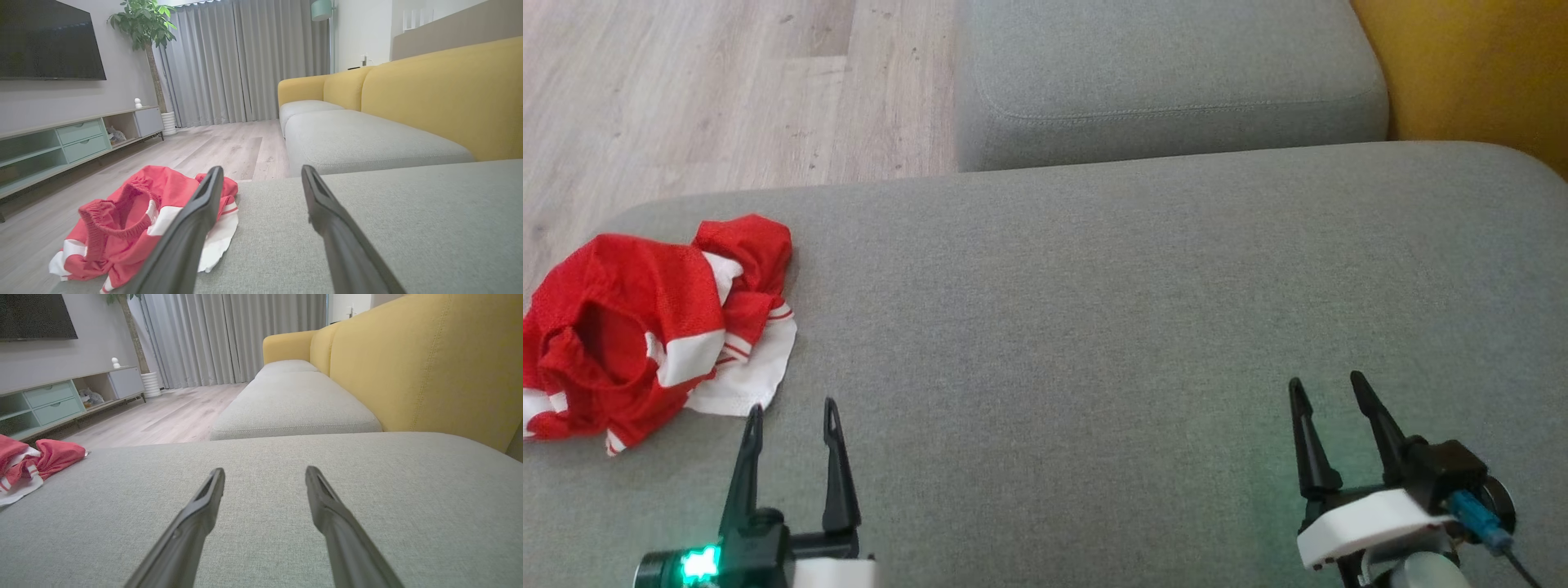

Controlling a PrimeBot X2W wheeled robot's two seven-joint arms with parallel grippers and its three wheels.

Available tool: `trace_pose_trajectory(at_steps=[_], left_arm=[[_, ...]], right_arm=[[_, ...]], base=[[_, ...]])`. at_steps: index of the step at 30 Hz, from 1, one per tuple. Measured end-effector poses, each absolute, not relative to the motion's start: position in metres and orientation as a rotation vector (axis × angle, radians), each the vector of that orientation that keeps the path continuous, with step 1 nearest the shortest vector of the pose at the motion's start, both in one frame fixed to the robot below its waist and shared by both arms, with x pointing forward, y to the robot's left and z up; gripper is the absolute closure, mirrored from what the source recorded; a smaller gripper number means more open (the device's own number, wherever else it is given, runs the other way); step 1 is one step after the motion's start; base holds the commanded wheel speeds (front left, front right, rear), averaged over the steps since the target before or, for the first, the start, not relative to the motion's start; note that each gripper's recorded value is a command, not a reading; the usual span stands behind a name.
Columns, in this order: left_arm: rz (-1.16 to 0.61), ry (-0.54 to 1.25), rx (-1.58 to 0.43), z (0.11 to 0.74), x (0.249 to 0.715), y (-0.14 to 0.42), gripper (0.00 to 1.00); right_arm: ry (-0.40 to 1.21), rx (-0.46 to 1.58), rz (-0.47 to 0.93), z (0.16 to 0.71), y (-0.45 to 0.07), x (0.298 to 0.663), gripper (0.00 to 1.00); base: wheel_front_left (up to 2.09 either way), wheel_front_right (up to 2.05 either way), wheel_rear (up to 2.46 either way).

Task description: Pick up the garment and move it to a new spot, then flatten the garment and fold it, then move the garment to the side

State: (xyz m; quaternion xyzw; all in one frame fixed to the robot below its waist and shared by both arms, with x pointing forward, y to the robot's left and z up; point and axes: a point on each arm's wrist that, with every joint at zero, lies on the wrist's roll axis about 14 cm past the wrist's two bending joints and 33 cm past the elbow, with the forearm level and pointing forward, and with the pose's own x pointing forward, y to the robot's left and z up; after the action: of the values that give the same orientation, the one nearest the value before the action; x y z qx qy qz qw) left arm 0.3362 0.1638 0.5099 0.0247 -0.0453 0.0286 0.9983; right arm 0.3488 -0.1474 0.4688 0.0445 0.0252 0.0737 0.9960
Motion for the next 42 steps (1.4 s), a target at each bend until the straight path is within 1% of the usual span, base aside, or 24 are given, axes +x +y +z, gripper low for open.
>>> trace_pose_trajectory(at_steps=[18,27,33,42], left_arm=[[0.066,-0.045,0.040,0.495,0.331,0.169,0.00],[0.096,0.008,0.036,0.478,0.325,0.184,0.00],[0.177,0.018,0.038,0.475,0.314,0.205,0.00],[0.350,-0.004,0.038,0.481,0.277,0.246,0.00]], right_arm=[[0.043,0.068,0.153,0.470,-0.147,0.347,0.00],[0.051,0.066,0.167,0.468,-0.143,0.351,0.00],[0.051,0.062,0.231,0.469,-0.122,0.358,0.00],[0.066,0.053,0.411,0.467,-0.063,0.366,0.00]], base=[[0.00,0.00,0.00],[0.00,0.00,0.00],[0.00,0.00,0.00],[0.00,0.00,0.00]])
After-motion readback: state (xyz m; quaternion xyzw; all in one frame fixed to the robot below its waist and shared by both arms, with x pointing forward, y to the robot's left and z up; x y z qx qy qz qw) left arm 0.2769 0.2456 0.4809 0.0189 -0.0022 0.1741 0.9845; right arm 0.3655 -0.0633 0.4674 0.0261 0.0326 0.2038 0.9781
